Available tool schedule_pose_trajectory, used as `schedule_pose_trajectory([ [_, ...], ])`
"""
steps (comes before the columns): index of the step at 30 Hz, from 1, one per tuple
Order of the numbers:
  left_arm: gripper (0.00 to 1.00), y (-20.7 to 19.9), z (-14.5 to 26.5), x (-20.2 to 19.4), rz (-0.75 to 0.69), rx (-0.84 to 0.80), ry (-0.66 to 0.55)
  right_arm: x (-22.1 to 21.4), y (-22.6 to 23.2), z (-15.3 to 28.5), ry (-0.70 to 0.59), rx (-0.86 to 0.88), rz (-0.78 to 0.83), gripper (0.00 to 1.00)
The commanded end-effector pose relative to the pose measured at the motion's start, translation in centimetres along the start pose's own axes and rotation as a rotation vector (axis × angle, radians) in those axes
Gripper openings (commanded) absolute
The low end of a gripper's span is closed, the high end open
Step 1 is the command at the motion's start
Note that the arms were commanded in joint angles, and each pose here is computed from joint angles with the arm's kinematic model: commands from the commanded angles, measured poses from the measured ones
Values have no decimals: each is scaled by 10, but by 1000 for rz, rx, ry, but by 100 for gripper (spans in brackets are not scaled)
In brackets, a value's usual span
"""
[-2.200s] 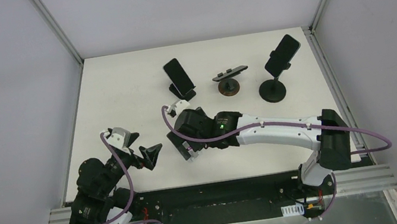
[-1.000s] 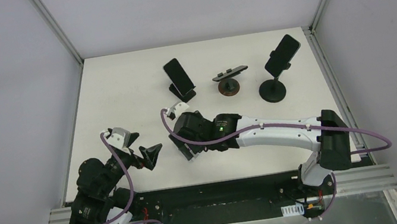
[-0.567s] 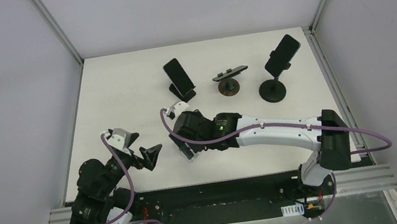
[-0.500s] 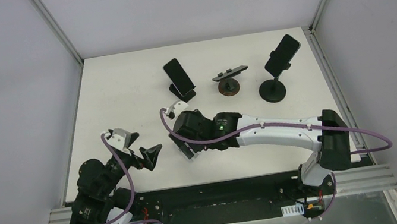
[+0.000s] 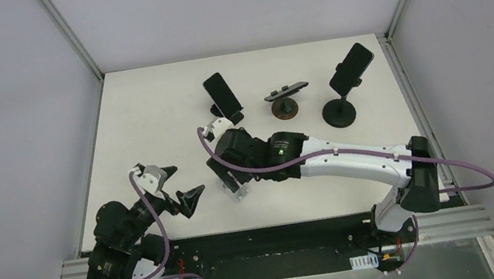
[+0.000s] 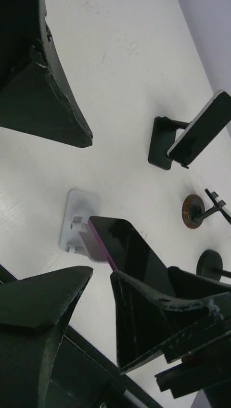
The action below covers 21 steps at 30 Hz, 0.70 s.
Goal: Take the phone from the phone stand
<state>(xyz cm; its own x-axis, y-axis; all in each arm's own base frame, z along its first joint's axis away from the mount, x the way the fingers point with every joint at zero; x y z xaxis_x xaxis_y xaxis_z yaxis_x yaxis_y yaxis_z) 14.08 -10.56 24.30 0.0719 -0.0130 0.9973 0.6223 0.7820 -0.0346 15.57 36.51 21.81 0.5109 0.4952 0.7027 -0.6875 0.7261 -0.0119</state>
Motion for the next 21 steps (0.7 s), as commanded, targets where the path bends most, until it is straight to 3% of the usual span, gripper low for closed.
schedule_pose_trajectory([
  [1,100,-21,7,27,-84,-139,-73,33,-6,44,-117,39,1,47],
  [7,100,-55,13,42,-128,-376,-75,30,-11,71,-123,114,64,48],
  [21,100,-87,9,70,-116,-668,-27,10,-6,139,-165,403,220,47],
])
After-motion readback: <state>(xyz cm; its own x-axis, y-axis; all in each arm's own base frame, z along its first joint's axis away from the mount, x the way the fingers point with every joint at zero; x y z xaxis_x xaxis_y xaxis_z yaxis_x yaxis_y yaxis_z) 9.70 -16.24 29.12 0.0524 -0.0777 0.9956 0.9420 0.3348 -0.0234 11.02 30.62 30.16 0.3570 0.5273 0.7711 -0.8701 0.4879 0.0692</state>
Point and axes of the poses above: each gripper's point midway between its finger pads, its own z axis back along the fingers, its own y axis along the line the jaws close on, x = y × z, the point moved 2 cm from there along z, back along the fingers
